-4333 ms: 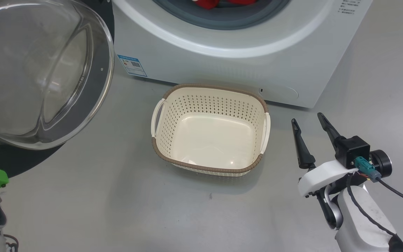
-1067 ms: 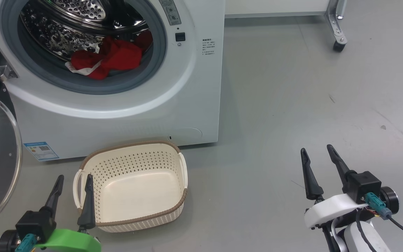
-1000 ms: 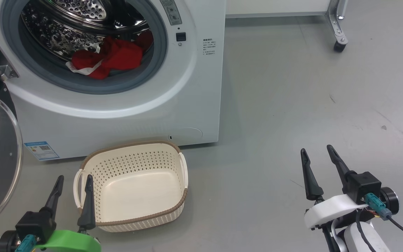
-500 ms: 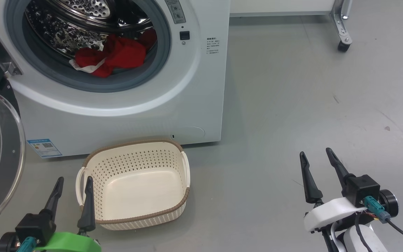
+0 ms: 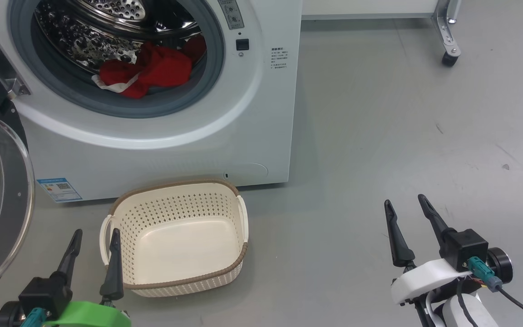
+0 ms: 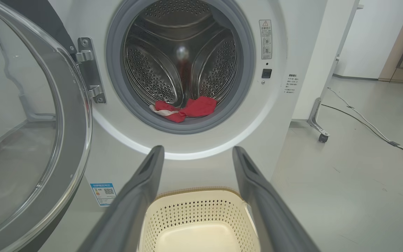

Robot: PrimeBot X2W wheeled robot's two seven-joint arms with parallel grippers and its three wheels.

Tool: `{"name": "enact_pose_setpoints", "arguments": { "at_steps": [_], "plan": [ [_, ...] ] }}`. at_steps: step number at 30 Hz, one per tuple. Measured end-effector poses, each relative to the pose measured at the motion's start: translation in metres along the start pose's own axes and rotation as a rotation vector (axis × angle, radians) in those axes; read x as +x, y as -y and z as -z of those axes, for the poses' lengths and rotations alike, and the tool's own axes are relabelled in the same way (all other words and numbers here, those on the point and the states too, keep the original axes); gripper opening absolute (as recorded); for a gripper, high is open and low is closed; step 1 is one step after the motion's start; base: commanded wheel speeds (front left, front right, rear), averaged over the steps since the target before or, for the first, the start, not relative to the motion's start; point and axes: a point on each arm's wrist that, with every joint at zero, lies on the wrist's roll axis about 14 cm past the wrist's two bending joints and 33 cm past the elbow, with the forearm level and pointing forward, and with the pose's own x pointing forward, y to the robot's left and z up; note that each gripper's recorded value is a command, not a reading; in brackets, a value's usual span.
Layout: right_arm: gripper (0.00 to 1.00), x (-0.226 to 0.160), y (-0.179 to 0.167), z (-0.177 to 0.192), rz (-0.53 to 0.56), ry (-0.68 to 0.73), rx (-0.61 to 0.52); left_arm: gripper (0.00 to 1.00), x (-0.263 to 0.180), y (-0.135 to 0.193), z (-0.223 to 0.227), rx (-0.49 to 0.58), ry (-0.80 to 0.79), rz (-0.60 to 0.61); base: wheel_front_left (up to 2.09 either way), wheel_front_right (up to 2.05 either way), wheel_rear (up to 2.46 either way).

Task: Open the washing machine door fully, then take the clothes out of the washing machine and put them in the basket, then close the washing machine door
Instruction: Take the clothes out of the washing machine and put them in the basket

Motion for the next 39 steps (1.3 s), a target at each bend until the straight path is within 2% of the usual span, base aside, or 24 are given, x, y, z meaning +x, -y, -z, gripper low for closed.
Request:
{"name": "enact_pose_setpoints", "arguments": {
  "at_steps": [39],
  "plan": [
    [1.00, 0.001, -0.009, 0.007, -0.022, -0.021, 0.012, 1.00, -0.003, -0.012, -0.007, -0.002, 0.021, -0.052, 0.86, -0.86, 0.00]
  ]
}}
